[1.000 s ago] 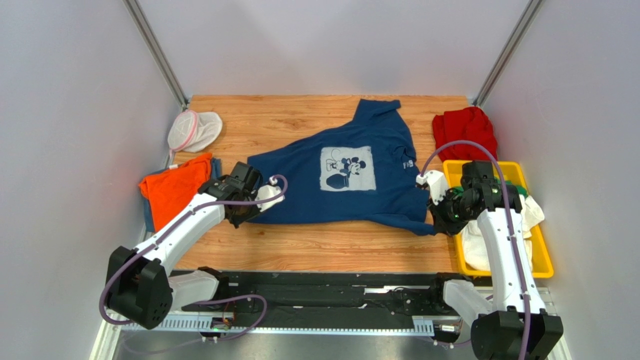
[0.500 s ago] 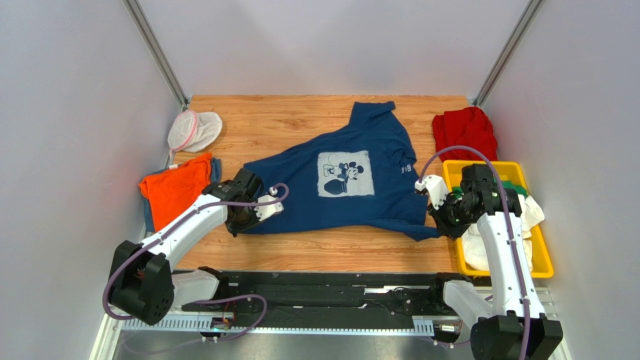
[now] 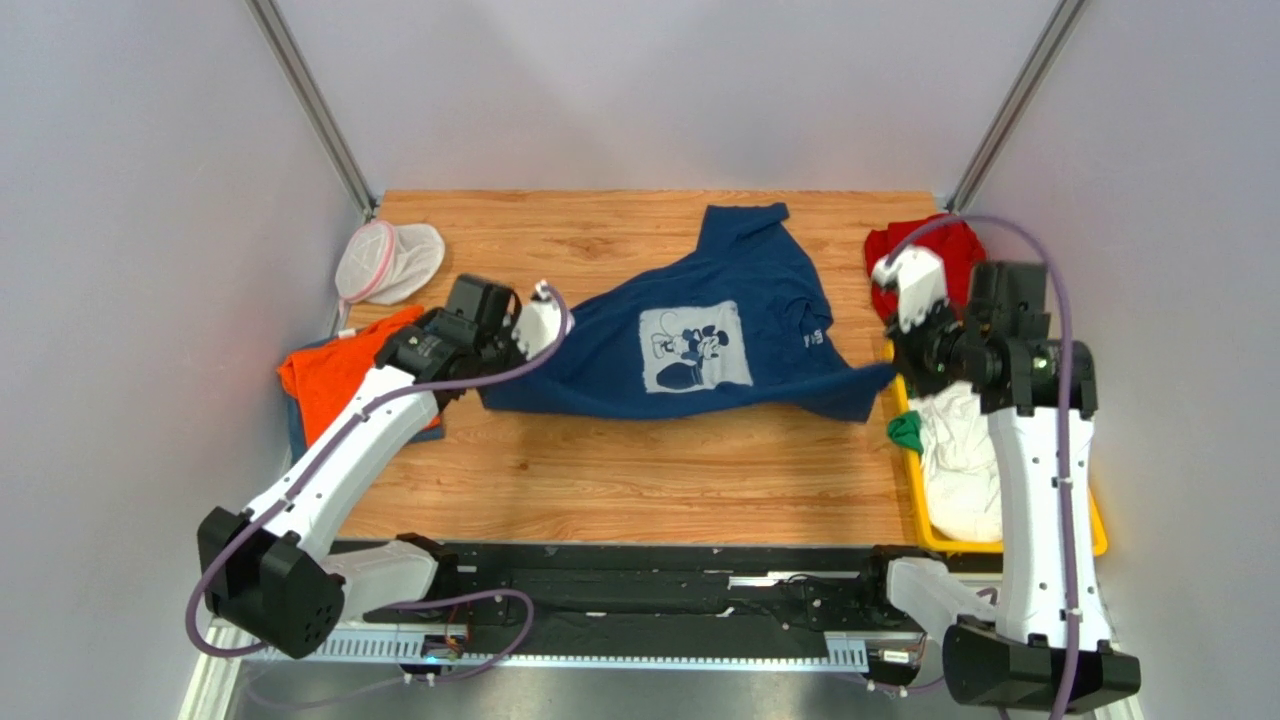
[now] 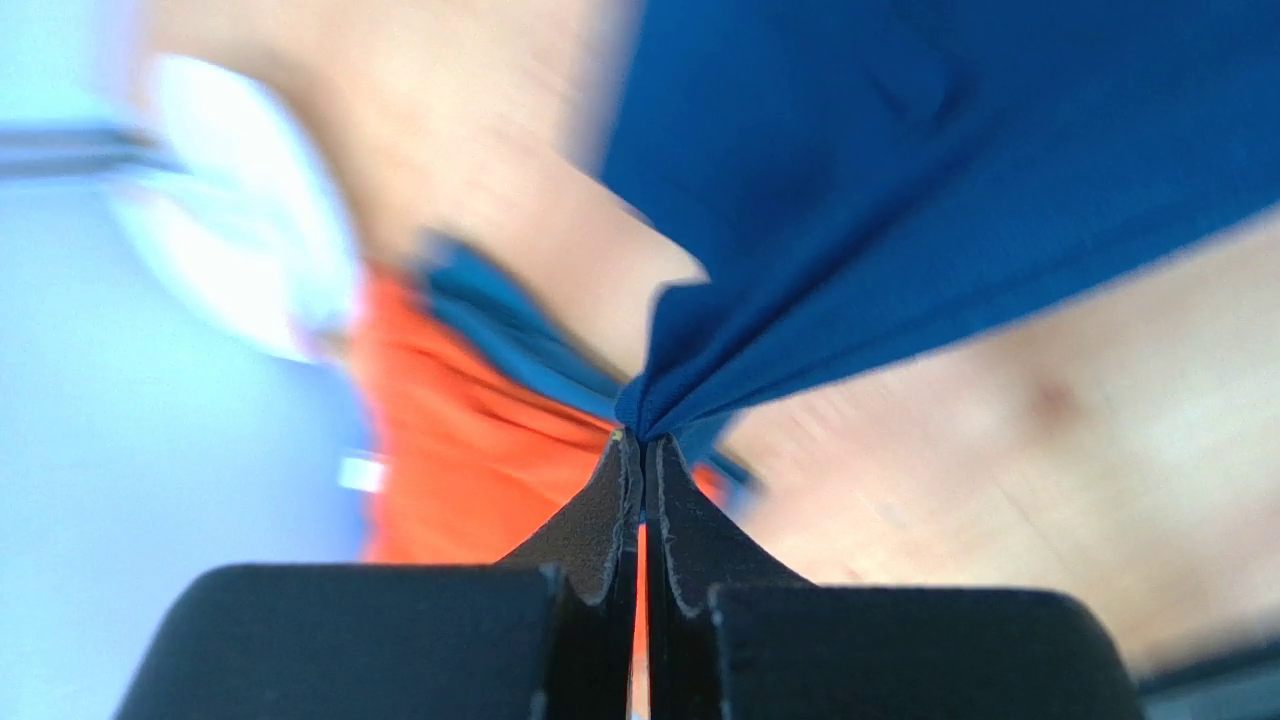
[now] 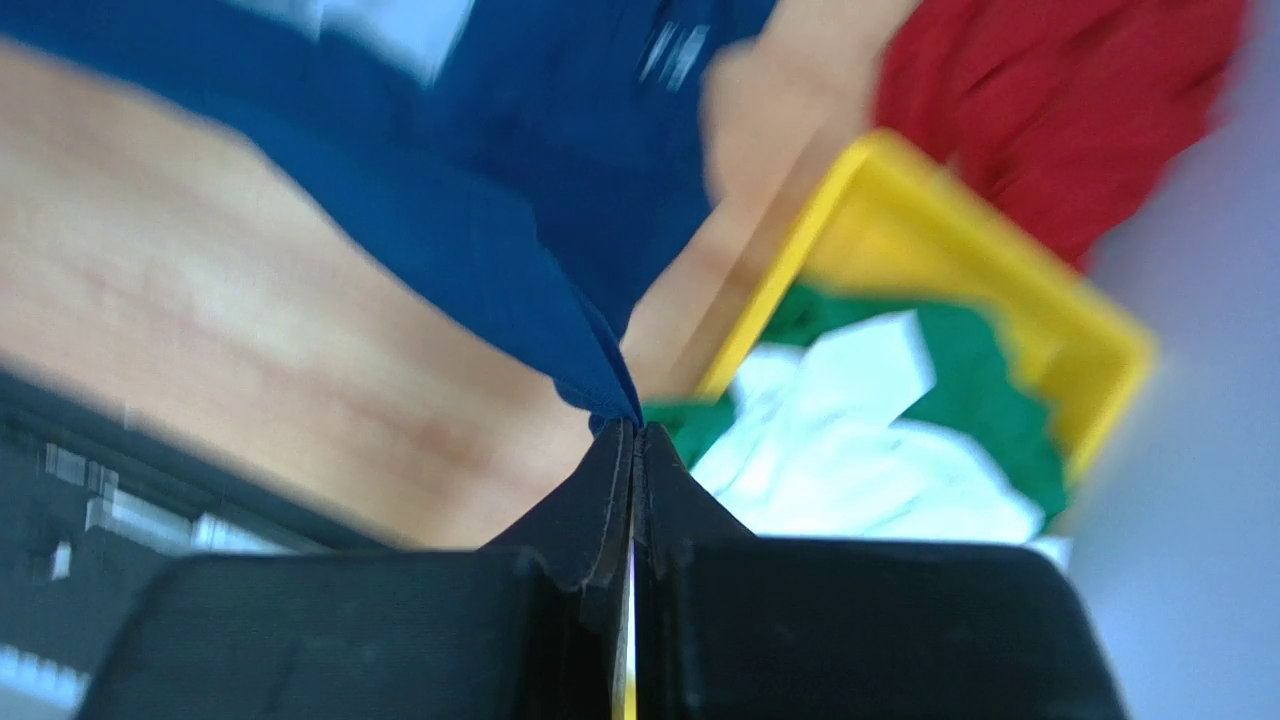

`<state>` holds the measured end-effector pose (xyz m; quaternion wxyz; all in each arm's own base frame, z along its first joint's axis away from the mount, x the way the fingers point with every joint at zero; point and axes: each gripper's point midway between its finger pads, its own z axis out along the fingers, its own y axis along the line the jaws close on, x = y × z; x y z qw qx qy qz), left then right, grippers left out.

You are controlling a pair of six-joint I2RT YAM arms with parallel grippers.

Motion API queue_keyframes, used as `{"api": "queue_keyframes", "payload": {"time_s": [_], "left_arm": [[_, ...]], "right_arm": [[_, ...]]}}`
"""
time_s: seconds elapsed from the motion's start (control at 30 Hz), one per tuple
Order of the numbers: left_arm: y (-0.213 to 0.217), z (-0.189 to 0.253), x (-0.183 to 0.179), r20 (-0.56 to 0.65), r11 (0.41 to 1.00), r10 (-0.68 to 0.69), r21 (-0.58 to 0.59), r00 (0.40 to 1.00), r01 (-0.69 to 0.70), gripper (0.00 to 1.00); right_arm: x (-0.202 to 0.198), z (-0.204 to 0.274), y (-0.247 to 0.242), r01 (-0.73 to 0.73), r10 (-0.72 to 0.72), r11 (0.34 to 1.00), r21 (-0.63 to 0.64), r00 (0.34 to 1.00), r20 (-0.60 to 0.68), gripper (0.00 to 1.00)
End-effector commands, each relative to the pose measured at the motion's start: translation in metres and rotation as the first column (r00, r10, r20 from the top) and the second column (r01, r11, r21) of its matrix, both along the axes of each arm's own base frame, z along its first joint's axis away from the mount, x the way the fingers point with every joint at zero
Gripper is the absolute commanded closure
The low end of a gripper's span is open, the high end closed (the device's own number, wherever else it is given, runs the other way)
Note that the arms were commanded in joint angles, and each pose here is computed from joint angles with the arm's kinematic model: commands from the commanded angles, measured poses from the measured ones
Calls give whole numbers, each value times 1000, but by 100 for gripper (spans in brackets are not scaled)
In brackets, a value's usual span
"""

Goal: Fold and stack the t-shirts
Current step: Flatten the tshirt out

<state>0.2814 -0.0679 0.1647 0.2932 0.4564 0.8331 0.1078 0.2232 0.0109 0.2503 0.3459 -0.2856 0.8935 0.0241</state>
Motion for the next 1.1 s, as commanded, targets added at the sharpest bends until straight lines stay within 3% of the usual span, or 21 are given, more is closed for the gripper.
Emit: {"api": "queue_keyframes", "payload": {"time_s": [0.0, 0.03, 0.1, 0.13, 0.17, 0.23, 0.33, 0.43, 0.5, 0.53, 0.6, 0.63, 0.8, 0.93, 1.07], "left_arm": [[-12, 135, 67, 423, 983, 135, -173, 896, -67, 100], [-13, 178, 77, 501, 975, 160, -216, 851, -56, 100], [-8, 215, 99, 566, 960, 234, -263, 790, -96, 100], [-4, 263, 104, 629, 943, 279, -320, 726, -85, 100], [3, 269, 120, 629, 934, 320, -333, 708, -127, 100], [12, 324, 122, 682, 909, 381, -400, 625, -117, 100], [21, 362, 122, 721, 902, 407, -413, 560, -123, 100], [22, 377, 106, 722, 894, 410, -438, 557, -90, 100], [24, 388, 83, 734, 887, 410, -458, 542, -51, 100], [24, 378, 80, 727, 890, 403, -452, 556, -55, 100], [31, 387, 51, 744, 887, 401, -462, 534, -22, 100], [31, 376, 49, 740, 889, 395, -457, 544, -25, 100], [51, 383, -9, 767, 877, 419, -481, 485, 3, 100], [65, 393, -38, 784, 864, 451, -503, 426, 13, 100], [69, 395, -30, 793, 871, 454, -490, 407, -16, 100]], "right_arm": [[89, 125, -2, 133, -190, 976, 173, 908, 372, 100], [101, 144, -7, 156, -217, 972, 177, 886, 409, 100], [115, 205, -13, 163, -245, 967, 195, 806, 538, 100], [137, 205, -19, 199, -277, 959, 201, 805, 525, 100], [134, 248, -21, 188, -283, 958, 217, 742, 607, 100], [152, 261, -27, 213, -309, 950, 226, 721, 620, 100], [140, 310, -29, 203, -317, 948, 244, 637, 703, 100], [121, 324, -28, 193, -313, 950, 246, 598, 738, 100], [85, 345, -25, 168, -306, 952, 256, 525, 794, 100], [85, 332, -25, 175, -309, 951, 255, 542, 781, 100], [45, 350, -20, 141, -304, 953, 269, 468, 830, 100], [40, 344, -20, 143, -308, 951, 274, 470, 827, 100], [-26, 373, -15, 107, -325, 946, 307, 366, 872, 100], [-51, 389, -14, 85, -345, 938, 335, 312, 885, 100], [-43, 395, -20, 110, -368, 930, 351, 299, 881, 100]]}}
